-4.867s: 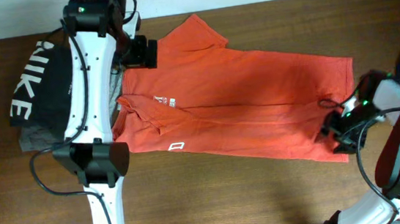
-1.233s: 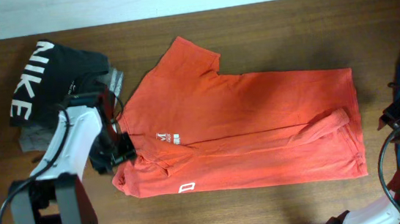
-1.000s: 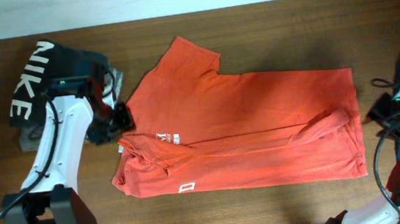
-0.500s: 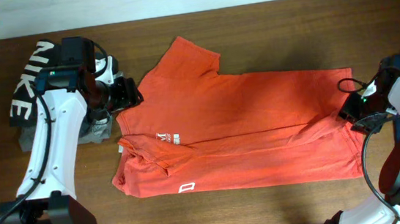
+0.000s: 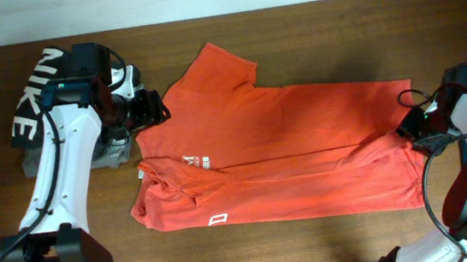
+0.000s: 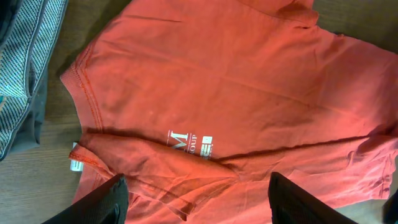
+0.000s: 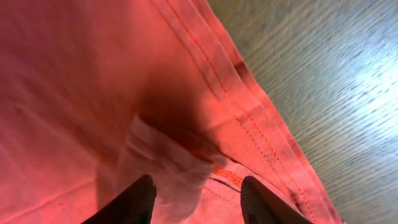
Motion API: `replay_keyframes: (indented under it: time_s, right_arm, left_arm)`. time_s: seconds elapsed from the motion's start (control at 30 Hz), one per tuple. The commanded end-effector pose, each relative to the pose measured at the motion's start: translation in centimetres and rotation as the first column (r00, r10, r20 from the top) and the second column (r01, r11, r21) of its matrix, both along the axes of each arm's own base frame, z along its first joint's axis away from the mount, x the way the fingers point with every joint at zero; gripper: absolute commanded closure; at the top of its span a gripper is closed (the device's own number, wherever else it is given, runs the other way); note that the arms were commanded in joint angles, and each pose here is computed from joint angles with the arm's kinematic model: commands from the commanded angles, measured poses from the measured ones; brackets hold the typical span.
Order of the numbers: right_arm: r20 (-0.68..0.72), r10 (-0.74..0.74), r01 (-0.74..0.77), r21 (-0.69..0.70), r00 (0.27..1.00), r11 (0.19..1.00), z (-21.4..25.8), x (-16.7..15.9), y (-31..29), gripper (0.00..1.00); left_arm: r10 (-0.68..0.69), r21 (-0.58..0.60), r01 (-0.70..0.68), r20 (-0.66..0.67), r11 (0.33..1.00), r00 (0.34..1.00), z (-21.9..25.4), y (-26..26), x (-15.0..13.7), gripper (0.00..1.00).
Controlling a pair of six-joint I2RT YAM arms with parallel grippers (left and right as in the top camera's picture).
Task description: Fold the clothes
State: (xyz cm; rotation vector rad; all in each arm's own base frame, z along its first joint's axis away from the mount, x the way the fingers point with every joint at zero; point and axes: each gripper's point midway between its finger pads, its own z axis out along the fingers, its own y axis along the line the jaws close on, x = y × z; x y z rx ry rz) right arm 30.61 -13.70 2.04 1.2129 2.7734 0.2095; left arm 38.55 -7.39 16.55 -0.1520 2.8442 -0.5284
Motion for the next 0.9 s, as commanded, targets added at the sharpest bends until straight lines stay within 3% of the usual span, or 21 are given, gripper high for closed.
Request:
replay_keyframes:
  time_s: [0.0,0.13,0.23,0.33,0.37,0.4,0.6,0.87]
  right_arm:
    - [0.03,-0.013,0.012,0.059,0.999,0.998,-0.8,0.3,1.0,0.51]
    - [0.043,-0.012,0.009,0.071,0.999,0.997,-0.7,0.6,1.2,0.52]
    - [0.049,-0.013,0.009,0.068,0.999,0.998,-0.7,0.7,1.1,0.58]
    - [0.042,-0.014,0.011,0.057,0.999,0.998,-0.7,0.6,0.9,0.75]
    - [0.034,-0.015,0.013,0.042,0.999,0.999,-0.8,0.5,0.7,0.9]
    - [0.034,-0.016,0.014,0.043,0.999,0.999,-0.8,0.4,0.6,0.96]
    - [0.069,-0.018,0.017,0.021,0.997,1.0,1.7,-0.1,0.1,0.96]
    - [0.19,0.006,0.007,-0.068,0.982,0.998,9.6,-2.2,1.1,0.96]
  left_arm:
    - [-0.018,-0.014,0.019,0.046,1.0,0.999,1.6,-0.2,0.1,0.28]
    - [-0.018,-0.014,0.019,0.046,1.0,0.999,1.6,-0.2,0.1,0.28]
    - [-0.018,-0.014,0.019,0.046,1.0,0.999,1.6,-0.2,0.1,0.28]
    - [-0.018,-0.014,0.019,0.046,1.0,0.999,1.6,-0.2,0.1,0.28]
    - [-0.018,-0.014,0.019,0.046,1.0,0.999,1.6,-0.2,0.1,0.27]
    - [-0.018,-0.014,0.019,0.046,1.0,0.999,1.6,-0.2,0.1,0.28]
    - [-0.018,-0.014,0.019,0.048,1.0,0.999,1.6,-0.2,0.1,0.28]
    - [-0.018,-0.014,0.019,0.061,1.0,0.998,1.7,-0.2,0.4,0.28]
